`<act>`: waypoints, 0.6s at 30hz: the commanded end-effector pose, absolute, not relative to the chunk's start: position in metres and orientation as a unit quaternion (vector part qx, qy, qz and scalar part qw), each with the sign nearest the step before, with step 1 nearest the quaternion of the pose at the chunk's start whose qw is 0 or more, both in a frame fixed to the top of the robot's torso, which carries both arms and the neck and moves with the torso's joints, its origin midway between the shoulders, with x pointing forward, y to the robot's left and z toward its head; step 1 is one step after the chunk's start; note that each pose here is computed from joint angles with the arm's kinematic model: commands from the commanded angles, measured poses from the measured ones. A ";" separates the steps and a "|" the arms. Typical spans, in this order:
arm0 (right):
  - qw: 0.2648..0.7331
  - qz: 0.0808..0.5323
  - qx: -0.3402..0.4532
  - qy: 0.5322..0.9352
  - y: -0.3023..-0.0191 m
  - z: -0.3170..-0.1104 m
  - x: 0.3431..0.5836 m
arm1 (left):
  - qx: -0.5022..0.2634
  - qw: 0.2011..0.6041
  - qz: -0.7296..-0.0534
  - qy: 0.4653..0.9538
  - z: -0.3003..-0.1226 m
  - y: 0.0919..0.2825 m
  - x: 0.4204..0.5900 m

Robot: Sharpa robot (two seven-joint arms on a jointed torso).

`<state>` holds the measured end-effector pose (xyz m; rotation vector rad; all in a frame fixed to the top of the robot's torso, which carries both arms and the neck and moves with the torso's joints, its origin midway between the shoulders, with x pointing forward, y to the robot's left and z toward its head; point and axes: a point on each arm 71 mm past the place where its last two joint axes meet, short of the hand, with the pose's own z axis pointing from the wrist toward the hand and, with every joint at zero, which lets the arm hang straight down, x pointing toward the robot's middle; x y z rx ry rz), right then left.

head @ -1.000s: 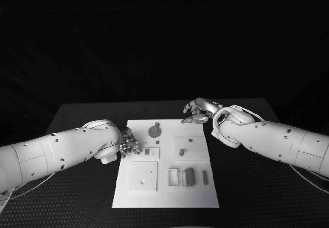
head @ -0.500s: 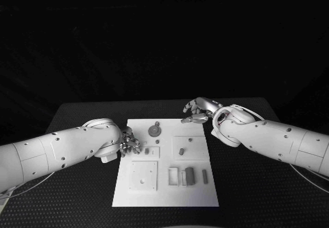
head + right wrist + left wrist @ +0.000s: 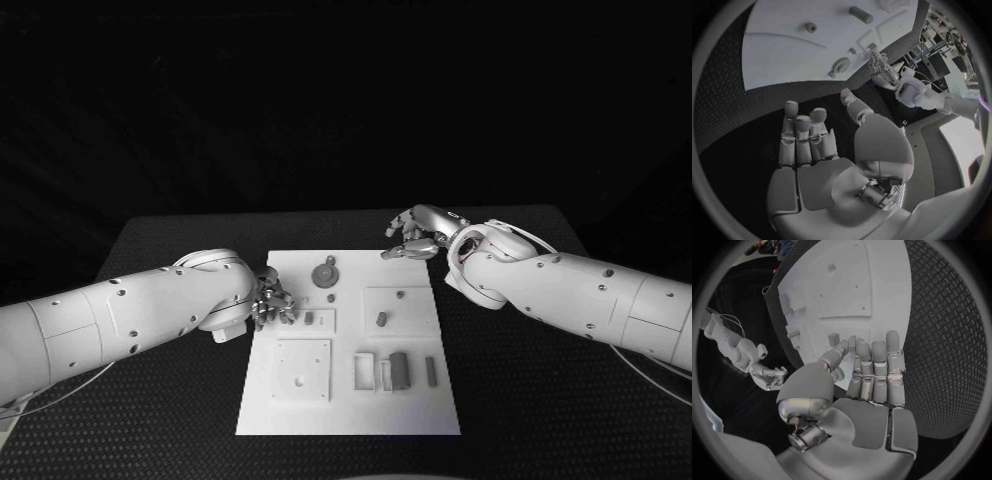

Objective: Assemble the parts on the task board

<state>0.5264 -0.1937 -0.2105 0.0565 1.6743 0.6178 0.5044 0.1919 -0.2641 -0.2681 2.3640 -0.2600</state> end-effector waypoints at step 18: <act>0.623 0.271 0.020 0.733 -0.193 -0.212 0.526 | -0.098 0.356 -0.092 0.925 -0.271 0.192 0.501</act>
